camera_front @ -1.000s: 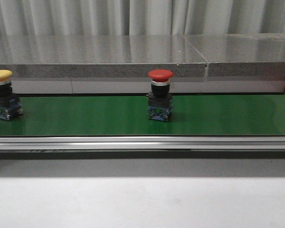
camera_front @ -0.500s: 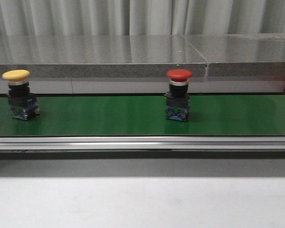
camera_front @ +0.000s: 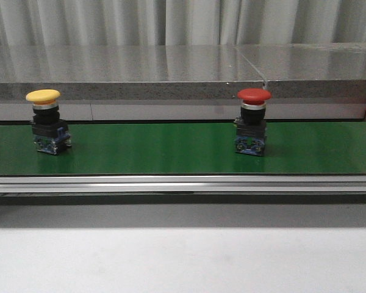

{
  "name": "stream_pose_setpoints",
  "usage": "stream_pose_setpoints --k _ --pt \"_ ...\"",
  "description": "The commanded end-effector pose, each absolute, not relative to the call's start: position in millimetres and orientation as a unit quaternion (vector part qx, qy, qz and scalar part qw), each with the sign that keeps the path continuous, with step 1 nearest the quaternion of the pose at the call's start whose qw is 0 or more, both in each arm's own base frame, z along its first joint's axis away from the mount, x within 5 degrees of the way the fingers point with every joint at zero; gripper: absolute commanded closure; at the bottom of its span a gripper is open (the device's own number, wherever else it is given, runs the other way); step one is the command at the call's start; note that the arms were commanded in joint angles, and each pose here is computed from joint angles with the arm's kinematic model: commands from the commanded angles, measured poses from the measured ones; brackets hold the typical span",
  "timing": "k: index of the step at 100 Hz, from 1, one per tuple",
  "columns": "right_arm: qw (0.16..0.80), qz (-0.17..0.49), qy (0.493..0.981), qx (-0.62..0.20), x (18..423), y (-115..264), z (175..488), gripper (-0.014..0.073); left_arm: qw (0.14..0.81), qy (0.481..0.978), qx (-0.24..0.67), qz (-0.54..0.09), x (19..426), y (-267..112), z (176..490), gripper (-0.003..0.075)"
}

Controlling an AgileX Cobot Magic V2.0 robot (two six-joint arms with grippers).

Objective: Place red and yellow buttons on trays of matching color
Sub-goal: 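Move the right gripper down over the red button at the belt's end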

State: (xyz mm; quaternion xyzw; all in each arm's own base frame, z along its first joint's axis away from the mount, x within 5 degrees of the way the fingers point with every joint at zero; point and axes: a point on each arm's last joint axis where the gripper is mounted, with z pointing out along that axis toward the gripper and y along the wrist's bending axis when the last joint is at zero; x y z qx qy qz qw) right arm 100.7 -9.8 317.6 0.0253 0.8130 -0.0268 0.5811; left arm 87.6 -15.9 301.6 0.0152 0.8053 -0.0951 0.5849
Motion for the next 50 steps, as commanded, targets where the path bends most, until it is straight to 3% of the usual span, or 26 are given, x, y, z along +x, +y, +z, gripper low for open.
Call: stream_pose_setpoints --k 1,13,23,34,42,50 --pt "0.618 -0.037 0.785 0.026 101.9 -11.3 332.1 0.0662 0.62 0.778 0.018 -0.103 89.4 -17.0 316.3 0.0389" --pt "0.616 -0.037 0.786 0.026 101.8 -11.1 331.7 0.0652 0.62 0.778 0.018 -0.103 89.4 -17.0 316.3 0.0488" --pt "0.612 -0.035 0.79 0.025 101.6 -10.8 330.8 0.0551 0.62 0.778 0.018 -0.103 89.4 -17.0 316.3 0.0608" --pt "0.606 -0.033 0.794 0.024 101.3 -10.4 329.6 0.0294 0.62 0.778 0.018 -0.103 89.4 -17.0 316.3 0.0738" --pt "0.606 -0.033 0.795 0.024 101.2 -10.3 329.4 0.0083 0.62 0.778 0.018 -0.103 89.4 -17.0 316.3 0.0739" --pt "0.606 -0.033 0.794 0.024 101.2 -10.4 329.5 -0.0039 0.62 0.778 0.018 -0.103 89.4 -17.0 316.3 0.0739"
